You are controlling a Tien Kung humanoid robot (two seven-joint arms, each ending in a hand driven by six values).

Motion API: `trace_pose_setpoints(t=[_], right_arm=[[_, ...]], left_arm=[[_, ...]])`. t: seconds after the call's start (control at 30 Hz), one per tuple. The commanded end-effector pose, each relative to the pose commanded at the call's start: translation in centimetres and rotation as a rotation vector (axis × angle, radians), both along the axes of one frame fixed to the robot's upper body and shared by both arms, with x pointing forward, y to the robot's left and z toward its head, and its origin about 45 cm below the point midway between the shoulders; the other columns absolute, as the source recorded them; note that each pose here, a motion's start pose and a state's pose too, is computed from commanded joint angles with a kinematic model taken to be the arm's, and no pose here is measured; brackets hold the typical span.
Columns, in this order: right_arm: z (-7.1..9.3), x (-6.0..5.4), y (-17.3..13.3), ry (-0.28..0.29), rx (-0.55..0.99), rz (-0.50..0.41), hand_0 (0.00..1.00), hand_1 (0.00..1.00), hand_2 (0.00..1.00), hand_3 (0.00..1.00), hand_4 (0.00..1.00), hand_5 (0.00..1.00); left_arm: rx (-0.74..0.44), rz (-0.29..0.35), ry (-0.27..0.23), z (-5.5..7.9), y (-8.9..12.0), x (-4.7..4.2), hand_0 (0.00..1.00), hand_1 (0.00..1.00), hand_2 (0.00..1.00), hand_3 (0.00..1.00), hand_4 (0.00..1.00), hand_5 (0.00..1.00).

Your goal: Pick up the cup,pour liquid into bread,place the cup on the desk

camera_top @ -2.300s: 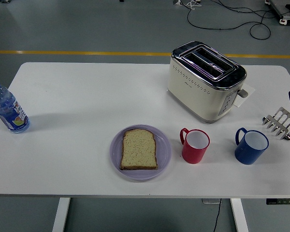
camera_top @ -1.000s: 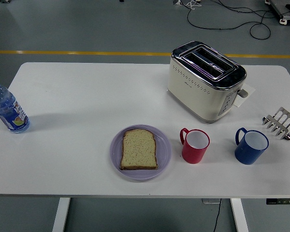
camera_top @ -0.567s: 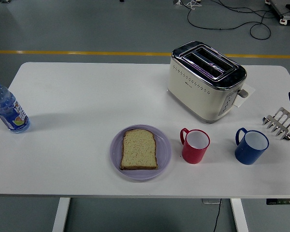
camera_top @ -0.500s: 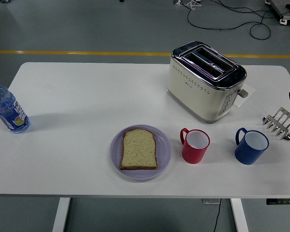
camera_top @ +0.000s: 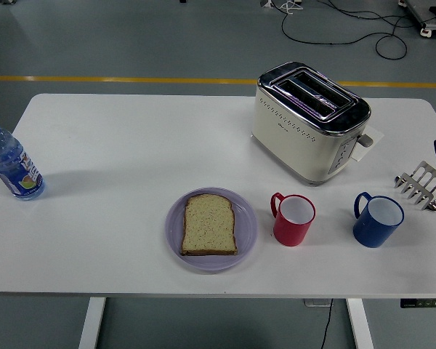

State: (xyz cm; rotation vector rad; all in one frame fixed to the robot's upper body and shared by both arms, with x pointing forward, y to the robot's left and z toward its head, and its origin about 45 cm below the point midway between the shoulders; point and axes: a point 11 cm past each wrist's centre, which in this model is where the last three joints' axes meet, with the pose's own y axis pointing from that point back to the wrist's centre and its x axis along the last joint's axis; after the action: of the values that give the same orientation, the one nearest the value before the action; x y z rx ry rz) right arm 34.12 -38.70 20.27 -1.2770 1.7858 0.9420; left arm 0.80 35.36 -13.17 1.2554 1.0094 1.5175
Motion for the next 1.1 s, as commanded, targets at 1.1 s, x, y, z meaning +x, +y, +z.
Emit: trace_pose_setpoints(t=[1.1], right_arm=[[-0.3, -0.3, -0.3, 0.01, -0.001, -0.003, 0.654, 0.596, 0.632, 0.599, 0.515, 0.274]], left_arm=[[-0.009, 0.007, -0.001, -0.1, -0.5, 0.05, 0.646, 0.652, 0.638, 0.533, 0.302, 0.762]])
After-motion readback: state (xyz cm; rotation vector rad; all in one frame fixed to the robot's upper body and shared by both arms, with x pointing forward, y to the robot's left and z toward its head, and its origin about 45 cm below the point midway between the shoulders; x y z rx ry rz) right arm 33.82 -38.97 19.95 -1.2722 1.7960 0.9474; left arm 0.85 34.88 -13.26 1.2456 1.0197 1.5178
